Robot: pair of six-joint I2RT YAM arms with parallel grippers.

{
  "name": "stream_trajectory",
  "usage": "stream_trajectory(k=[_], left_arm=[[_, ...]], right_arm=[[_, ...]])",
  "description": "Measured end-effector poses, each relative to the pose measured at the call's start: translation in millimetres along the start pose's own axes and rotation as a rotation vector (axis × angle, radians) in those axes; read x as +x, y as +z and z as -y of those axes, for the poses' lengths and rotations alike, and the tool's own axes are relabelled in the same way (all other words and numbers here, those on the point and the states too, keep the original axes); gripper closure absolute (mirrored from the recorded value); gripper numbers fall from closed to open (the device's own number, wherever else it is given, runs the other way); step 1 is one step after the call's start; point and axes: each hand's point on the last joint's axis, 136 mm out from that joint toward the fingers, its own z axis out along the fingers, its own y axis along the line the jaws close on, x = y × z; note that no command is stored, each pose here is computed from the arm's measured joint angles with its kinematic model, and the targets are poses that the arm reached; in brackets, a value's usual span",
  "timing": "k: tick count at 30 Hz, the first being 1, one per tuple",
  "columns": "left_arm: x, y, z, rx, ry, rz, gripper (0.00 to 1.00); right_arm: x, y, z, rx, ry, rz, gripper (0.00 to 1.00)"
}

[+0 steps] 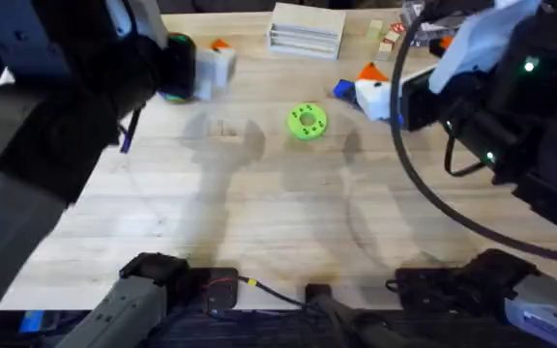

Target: Pick up the gripper from the table and insert it into the empty holder that is missing its gripper. Then pick up a screw, insert it into the mounting hole, and use the screwdriver to tighten it. Finally, clean up the table by picking up the vegetable and placing it into the bucket.

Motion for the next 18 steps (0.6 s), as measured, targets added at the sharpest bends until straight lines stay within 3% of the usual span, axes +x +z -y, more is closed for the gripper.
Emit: stream_trajectory(k=[3,4,8,9,11,12,16,17,18], left_arm=[[3.7,-29.5,30.5,0.088,0.066,0.003,0.183],[4.1,-37.6,37.5,0.11,0.081,0.01,0.298],[1.5,-74.5,60.8,0.196,0.107,0.071,0.923],[1.1,-82.5,63.8,0.211,0.104,0.086,0.979],[0.1,-97.7,66.8,0.232,0.087,0.116,0.995],[2.5,-115.1,66.7,0.248,0.055,0.142,0.799],[2.8,-128.7,63.2,0.251,0.017,0.172,0.164],[2.5,-130.3,62.8,0.251,0.008,0.176,0.053],[2.1,-131.5,62.4,0.251,0.004,0.18,0.018]], right_arm=[[20.7,-13.0,-2.4,-0.018,0.058,-0.081,0.011],[27.7,-17.6,-2.1,-0.02,0.083,-0.113,0.011],[40.1,-40.0,4.5,-0.01,0.183,-0.209,0.01],[39.5,-45.6,6.5,-0.007,0.2,-0.224,0.01],[36.5,-58.0,10.5,-0.005,0.229,-0.256,0.011],[32.8,-71.6,11.6,-0.021,0.25,-0.294,0.01],[30.9,-79.1,3.3,-0.079,0.276,-0.317,0.009],[31.3,-79.5,1.7,-0.088,0.279,-0.32,0.009],[31.7,-79.9,-0.1,-0.098,0.281,-0.324,0.009]])
